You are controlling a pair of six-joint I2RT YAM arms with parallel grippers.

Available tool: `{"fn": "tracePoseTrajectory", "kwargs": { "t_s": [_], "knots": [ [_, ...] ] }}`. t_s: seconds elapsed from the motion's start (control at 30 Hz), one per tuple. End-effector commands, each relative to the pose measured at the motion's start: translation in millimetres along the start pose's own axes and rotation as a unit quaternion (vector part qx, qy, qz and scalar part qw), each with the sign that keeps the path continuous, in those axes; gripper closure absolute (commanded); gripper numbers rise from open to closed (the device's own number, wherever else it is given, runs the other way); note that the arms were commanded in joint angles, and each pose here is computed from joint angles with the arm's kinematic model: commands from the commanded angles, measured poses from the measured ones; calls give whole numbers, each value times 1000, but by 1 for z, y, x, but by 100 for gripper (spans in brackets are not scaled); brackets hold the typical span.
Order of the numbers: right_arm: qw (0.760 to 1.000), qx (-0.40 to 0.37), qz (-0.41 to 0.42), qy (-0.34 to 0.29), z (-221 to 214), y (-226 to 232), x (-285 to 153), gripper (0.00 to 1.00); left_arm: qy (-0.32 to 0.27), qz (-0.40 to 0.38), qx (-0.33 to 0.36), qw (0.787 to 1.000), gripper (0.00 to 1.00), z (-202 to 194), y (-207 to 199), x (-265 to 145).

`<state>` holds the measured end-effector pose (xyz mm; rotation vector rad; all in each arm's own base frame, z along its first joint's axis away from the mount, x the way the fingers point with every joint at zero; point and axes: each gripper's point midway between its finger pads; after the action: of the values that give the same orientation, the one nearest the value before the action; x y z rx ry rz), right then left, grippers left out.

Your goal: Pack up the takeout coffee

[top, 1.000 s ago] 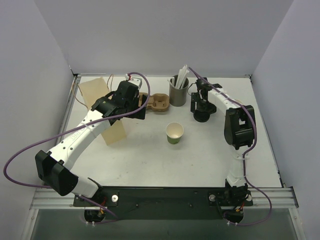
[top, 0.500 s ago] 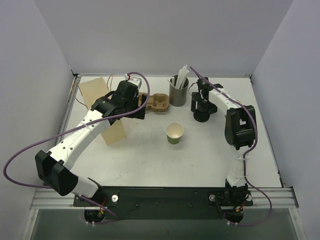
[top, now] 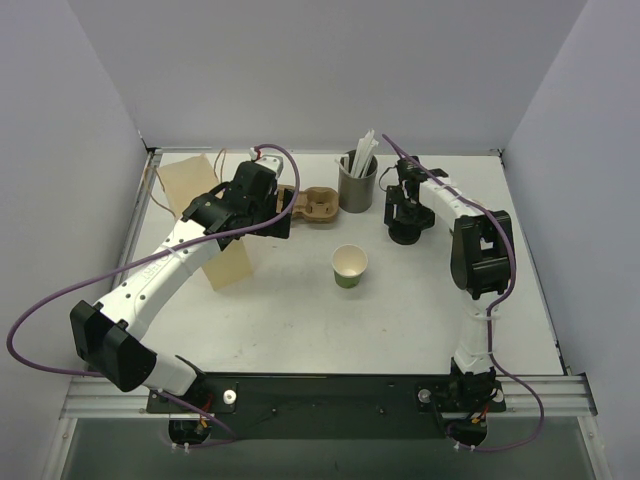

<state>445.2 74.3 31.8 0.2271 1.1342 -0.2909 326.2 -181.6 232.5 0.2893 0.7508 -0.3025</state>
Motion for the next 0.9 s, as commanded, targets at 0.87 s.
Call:
{"fn": "tracePoseTrajectory", "kwargs": {
  "t_s": [0.87],
  "knots": [
    [998,31,14,-46,28,-4,-69,34,-34,-11,-8,999,10,21,1,-10]
  ]
}}
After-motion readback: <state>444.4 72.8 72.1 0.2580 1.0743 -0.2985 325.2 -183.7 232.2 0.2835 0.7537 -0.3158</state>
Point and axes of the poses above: each gripper's point midway between its finger pads, its own x axis out along the fingers, its own y axis along the line the jaws close on, z = x × y, and after that the axes turned 15 degrees about x, right-handed
